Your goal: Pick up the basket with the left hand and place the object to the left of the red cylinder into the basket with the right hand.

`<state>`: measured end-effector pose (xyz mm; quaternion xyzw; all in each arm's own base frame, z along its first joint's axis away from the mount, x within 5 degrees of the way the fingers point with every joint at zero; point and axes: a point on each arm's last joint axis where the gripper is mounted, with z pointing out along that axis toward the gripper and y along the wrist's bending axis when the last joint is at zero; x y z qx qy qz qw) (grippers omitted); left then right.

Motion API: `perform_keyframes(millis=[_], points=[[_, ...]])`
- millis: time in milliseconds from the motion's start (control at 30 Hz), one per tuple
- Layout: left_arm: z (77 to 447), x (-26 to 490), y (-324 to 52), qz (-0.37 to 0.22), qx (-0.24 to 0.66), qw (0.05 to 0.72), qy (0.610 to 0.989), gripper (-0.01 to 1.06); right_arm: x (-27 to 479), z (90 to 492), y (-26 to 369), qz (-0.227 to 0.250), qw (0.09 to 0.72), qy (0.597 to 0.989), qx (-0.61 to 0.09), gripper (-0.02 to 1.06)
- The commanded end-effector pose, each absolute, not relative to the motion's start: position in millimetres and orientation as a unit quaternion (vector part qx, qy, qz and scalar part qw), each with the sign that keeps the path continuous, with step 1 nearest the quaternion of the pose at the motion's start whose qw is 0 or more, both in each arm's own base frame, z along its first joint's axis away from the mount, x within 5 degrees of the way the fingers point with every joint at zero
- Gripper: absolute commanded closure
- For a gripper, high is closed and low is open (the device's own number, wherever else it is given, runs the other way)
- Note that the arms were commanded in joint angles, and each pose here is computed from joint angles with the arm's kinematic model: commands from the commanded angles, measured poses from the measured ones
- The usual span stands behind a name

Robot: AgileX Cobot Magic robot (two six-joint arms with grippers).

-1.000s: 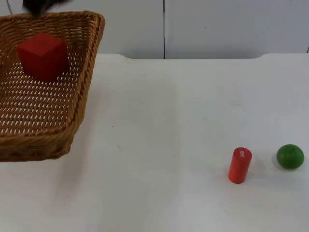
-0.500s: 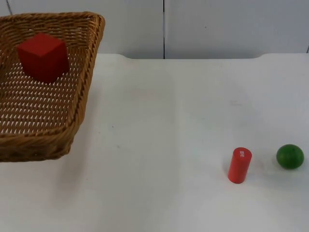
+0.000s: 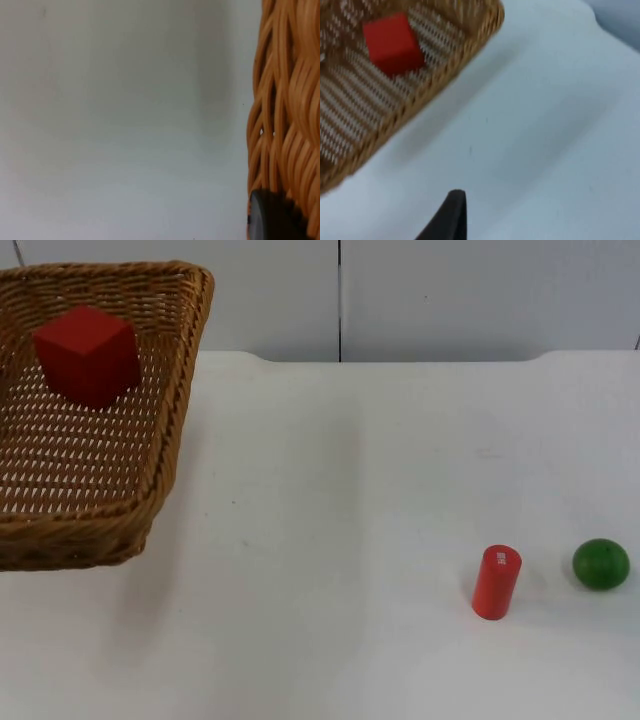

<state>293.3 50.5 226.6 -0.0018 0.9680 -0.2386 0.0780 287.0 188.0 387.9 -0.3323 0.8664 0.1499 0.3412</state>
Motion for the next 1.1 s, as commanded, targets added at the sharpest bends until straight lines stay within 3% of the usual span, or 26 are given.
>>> perform_keyframes(millis=[0,200,500,1067], points=[[233.1,293.2,47.7,-0.252,-0.004,0.094,0.963,1.05,252.5,372.9,163.0,0.134,0.346,0.869,-0.328,-0.01],[233.1,293.1,47.7,-0.252,-0.003,0.093,0.963,1.05,210.4,352.9,134.6,0.119,0.329,0.883,-0.314,-0.01],[233.4,292.2,46.9,-0.256,-0.002,0.089,0.963,1.05,153.6,347.7,100.1,0.132,0.387,0.864,-0.293,-0.01],[217.3,300.0,37.4,-0.275,-0.005,0.059,0.96,1.05,145.5,355.8,93.9,0.13,0.421,0.849,-0.292,-0.01]])
